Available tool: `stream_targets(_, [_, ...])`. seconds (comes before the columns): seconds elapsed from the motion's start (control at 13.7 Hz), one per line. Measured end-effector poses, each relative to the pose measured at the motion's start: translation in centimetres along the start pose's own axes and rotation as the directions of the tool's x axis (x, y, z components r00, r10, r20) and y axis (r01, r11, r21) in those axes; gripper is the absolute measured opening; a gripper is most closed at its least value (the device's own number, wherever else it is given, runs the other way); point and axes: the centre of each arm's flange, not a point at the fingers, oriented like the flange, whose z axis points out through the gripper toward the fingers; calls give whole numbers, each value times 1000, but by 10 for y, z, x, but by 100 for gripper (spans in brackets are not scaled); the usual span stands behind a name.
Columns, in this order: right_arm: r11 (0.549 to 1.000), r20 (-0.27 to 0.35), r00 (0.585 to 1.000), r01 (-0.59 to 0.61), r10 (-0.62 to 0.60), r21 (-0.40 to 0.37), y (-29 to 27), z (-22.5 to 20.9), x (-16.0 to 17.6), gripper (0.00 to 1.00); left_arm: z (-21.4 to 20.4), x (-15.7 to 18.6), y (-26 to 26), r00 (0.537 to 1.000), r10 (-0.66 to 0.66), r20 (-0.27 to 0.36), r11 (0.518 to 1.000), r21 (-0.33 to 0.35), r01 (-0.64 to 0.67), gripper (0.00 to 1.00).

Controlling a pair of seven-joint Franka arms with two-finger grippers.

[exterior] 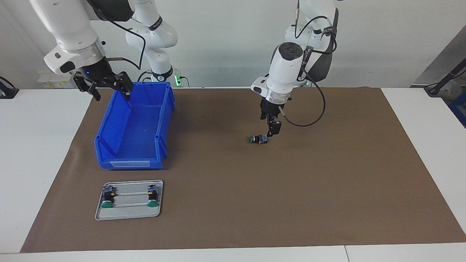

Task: Place and press button with both arms
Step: 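Move the left gripper over the button lying on the table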

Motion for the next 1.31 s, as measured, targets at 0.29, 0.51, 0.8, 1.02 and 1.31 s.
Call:
stream_targets(0.29, [1000, 1, 1000, 0, 0, 0, -1, 0, 0, 100, 31, 3, 6, 999, 37, 30, 998, -47, -36, 97])
stream_targets(0.51, [1000, 1, 1000, 0, 0, 0, -1, 0, 0, 100, 71, 16, 18, 997, 67, 39, 995, -72, -64, 97])
stream_targets(0.8, [1000, 1, 1000, 0, 0, 0, -1, 0, 0, 100, 121, 27, 36, 995, 90, 46, 992, -95, -86, 97])
stream_targets(1.02, [1000, 1, 1000, 0, 0, 0, -1, 0, 0, 100, 136, 27, 38, 995, 89, 45, 992, -96, -85, 97])
stream_targets(1.31, [1000, 1, 1000, 0, 0, 0, -1, 0, 0, 100, 144, 24, 39, 996, 85, 21, 995, -60, -83, 98])
